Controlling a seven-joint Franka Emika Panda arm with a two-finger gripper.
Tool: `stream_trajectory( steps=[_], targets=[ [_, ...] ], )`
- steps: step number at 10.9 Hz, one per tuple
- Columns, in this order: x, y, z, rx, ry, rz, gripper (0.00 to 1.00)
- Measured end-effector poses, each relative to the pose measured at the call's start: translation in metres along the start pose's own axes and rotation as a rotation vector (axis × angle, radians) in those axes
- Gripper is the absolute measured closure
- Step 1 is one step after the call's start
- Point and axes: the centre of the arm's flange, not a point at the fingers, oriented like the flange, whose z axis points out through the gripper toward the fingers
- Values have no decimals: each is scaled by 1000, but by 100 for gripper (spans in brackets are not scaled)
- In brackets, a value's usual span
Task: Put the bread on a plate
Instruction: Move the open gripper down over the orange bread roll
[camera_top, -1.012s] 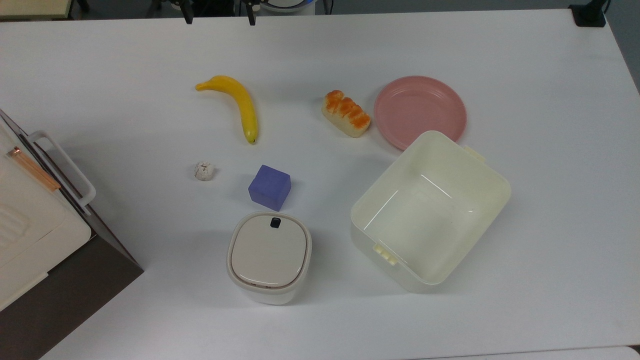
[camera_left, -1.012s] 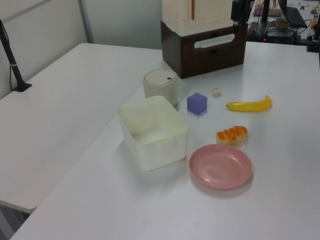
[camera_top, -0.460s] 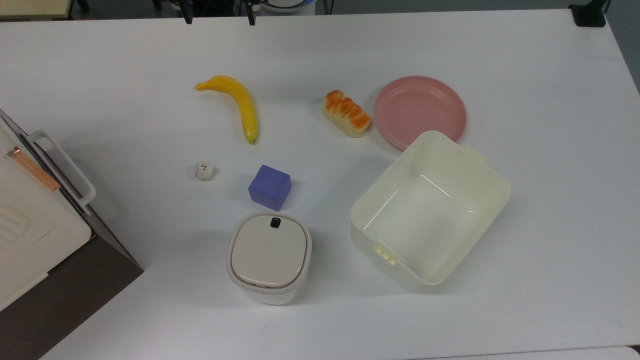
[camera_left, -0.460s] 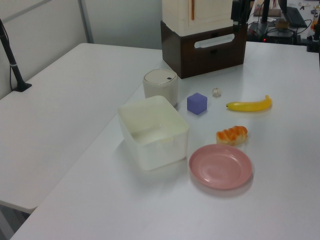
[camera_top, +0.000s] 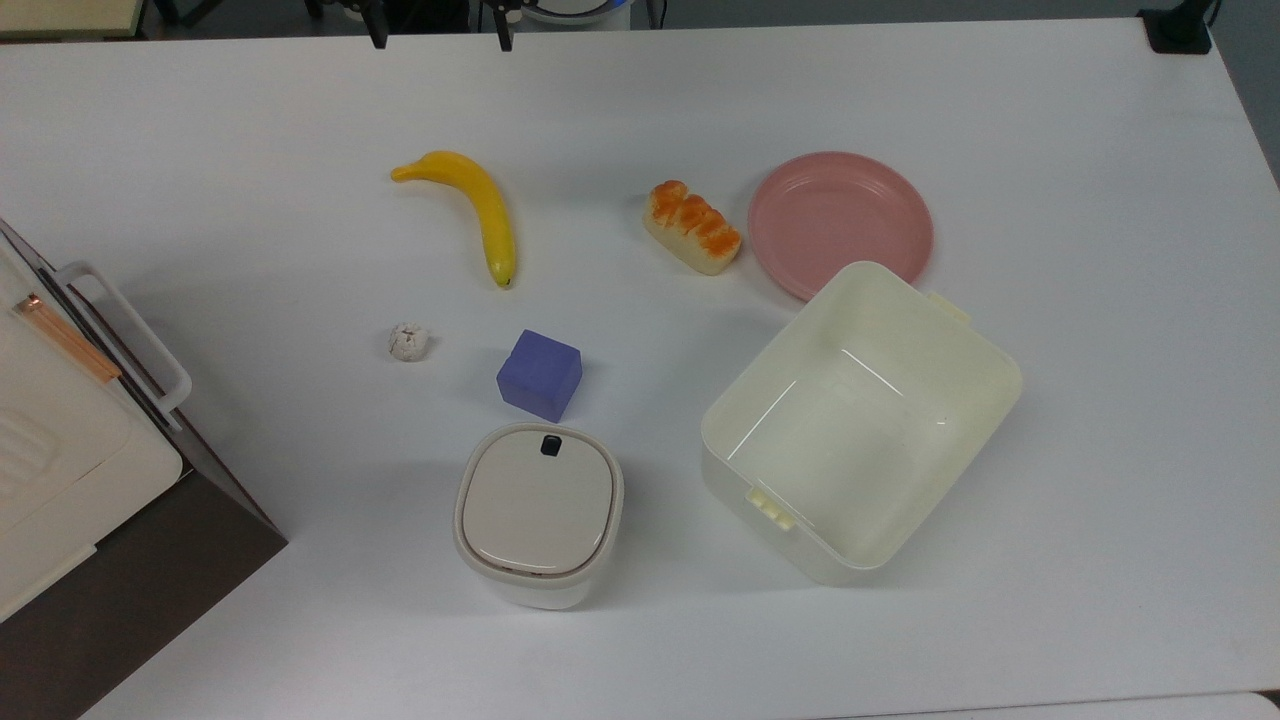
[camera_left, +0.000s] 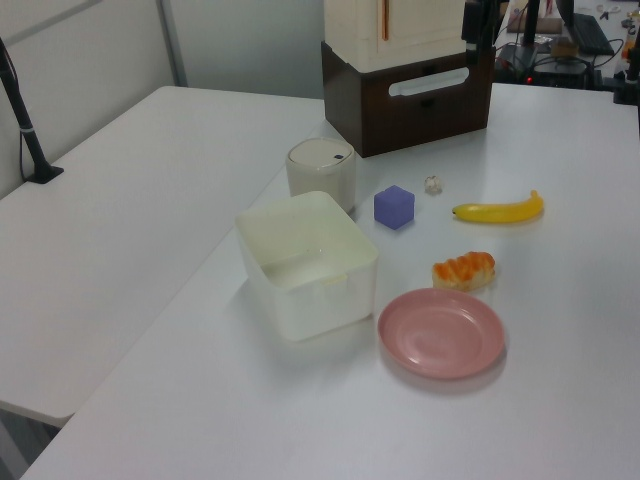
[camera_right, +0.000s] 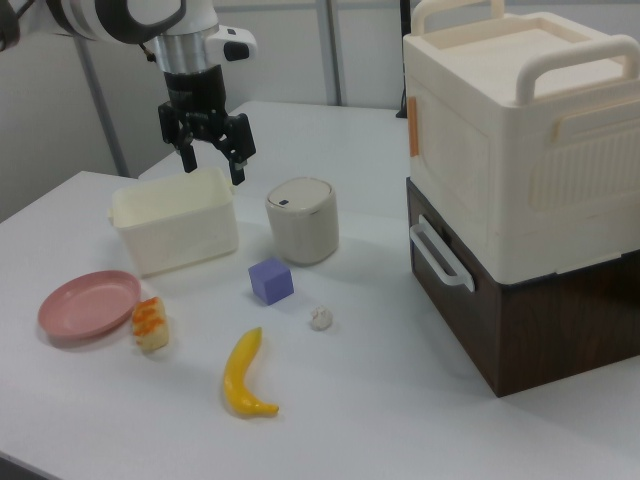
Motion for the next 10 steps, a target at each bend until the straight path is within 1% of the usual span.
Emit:
stream_trajectory(
  steps=[2, 3, 4, 6, 8, 9, 10],
  targets=[
    [0, -18, 12, 1, -32, -31, 0],
    [1, -37, 28, -21, -67, -62, 0],
    [2, -63, 51, -73, -114, -91, 0],
    [2, -128, 118, -200, -225, -153, 0],
    [-6, -184, 195, -347, -277, -203, 0],
    [-10, -204, 226, -389, -281, -231, 0],
    [-11, -215, 249, -408, -270, -254, 0]
  ],
)
